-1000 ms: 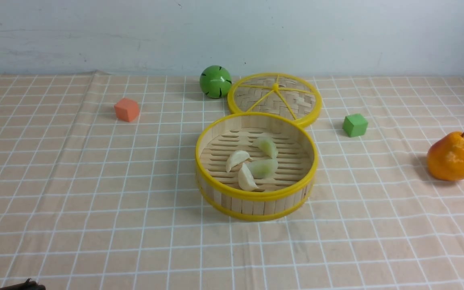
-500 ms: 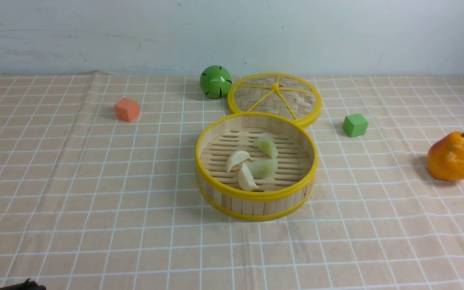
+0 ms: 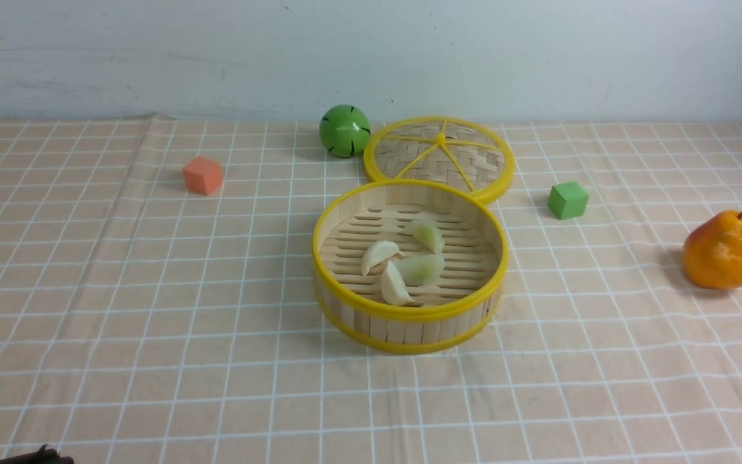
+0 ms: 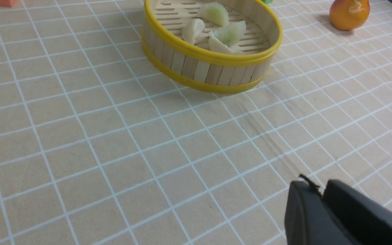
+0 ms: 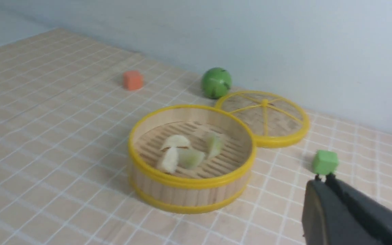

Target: Put the dumplings into the steamer on the table with the brown tablecloth.

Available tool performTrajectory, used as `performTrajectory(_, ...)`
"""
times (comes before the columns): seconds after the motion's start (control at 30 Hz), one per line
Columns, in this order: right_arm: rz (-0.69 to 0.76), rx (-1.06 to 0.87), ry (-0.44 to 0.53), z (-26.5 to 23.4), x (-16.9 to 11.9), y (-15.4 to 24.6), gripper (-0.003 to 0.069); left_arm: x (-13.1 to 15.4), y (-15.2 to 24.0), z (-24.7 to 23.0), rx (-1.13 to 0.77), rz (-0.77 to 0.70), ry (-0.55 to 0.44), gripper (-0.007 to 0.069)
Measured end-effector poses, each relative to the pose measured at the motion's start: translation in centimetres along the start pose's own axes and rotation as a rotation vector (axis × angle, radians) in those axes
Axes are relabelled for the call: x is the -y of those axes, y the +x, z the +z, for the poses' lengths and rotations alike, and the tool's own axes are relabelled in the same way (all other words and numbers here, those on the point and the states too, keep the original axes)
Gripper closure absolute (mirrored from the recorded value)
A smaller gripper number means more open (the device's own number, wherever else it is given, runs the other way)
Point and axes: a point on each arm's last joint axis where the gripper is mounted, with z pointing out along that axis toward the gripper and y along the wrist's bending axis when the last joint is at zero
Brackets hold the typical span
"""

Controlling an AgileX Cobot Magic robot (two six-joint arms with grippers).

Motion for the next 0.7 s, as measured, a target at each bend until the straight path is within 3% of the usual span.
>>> performTrajectory(0.07, 0.095, 0.008, 0.158, -0.2, 1.2, 4.4, 0.0679, 0.0, 0.0, 0.0, 0.000, 0.000, 0.000, 0.0552)
performTrajectory(0.3, 0.230, -0.071, 0.380, -1.0, 2.2, 12.2, 0.0679, 0.0, 0.0, 0.0, 0.000, 0.000, 0.000, 0.0548)
performTrajectory(0.43, 0.243, -0.128, 0.400, -1.1, 2.2, 14.2, 0.0679, 0.0, 0.0, 0.0, 0.000, 0.000, 0.000, 0.0543)
performTrajectory(0.7, 0.251, -0.160, 0.402, -1.3, 2.1, 14.3, 0.0679, 0.0, 0.0, 0.0, -0.002, 0.000, -0.001, 0.0534)
